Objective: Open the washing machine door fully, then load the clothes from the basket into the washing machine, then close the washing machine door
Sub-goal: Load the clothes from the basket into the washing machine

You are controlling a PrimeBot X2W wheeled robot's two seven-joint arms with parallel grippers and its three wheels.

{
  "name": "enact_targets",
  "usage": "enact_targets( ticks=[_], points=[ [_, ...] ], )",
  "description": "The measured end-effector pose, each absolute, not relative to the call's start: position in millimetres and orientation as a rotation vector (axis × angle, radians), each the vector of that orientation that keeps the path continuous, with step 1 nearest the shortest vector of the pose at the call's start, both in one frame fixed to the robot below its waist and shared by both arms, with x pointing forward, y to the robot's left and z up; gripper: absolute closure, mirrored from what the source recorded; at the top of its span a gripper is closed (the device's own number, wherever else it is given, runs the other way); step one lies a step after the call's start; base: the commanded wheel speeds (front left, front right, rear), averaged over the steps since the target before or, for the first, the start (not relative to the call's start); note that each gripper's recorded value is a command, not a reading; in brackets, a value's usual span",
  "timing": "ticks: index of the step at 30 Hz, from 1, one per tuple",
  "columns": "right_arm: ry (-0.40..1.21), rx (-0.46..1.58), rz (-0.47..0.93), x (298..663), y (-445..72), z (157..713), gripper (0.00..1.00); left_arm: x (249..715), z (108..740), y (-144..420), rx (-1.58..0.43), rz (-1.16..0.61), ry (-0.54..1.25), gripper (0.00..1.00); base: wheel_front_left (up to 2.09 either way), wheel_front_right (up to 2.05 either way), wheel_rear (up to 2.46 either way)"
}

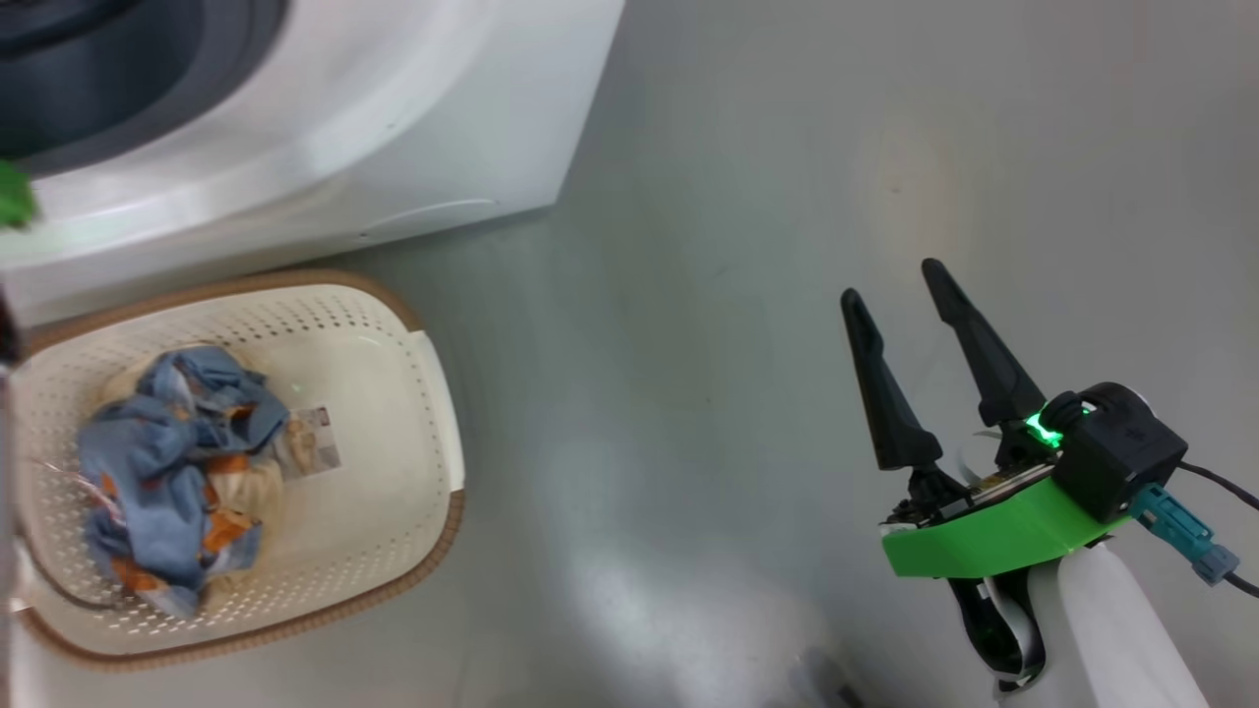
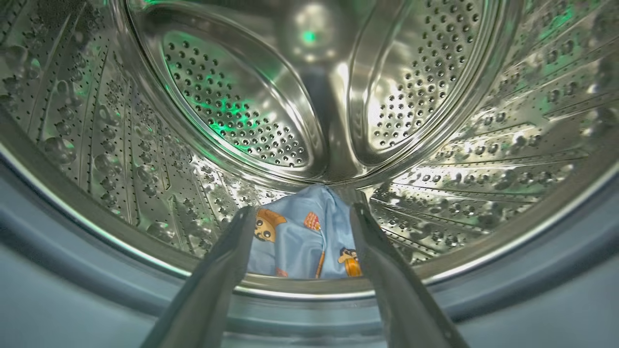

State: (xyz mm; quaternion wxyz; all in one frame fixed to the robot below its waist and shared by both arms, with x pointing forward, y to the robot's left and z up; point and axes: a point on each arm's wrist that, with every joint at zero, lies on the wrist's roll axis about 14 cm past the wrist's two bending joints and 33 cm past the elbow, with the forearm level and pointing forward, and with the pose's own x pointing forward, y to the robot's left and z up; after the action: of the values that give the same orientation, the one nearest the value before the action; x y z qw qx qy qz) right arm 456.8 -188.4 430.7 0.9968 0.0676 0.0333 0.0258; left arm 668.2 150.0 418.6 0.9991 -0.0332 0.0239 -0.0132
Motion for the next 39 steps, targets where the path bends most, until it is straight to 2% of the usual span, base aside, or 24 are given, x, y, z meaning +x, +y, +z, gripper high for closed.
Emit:
enact_targets(
  ticks=[7, 18, 39],
  points=[
    [0.027, 0.123, 0.073, 459, -185, 445, 0.0, 608, 431, 148, -0.089, -0.017, 0.0, 0.0, 0.0, 0.0, 0.0],
    [0.002, 0.096, 0.108, 447, -177, 461, 0.0, 507, 442, 155, -0.098, 0.027, 0.023, 0.0, 0.0, 0.0, 0.0],
    [-0.036, 0.096, 0.141, 382, -161, 493, 0.0, 365, 460, 169, -0.095, 0.057, 0.106, 0.0, 0.0, 0.0, 0.0]
  ],
)
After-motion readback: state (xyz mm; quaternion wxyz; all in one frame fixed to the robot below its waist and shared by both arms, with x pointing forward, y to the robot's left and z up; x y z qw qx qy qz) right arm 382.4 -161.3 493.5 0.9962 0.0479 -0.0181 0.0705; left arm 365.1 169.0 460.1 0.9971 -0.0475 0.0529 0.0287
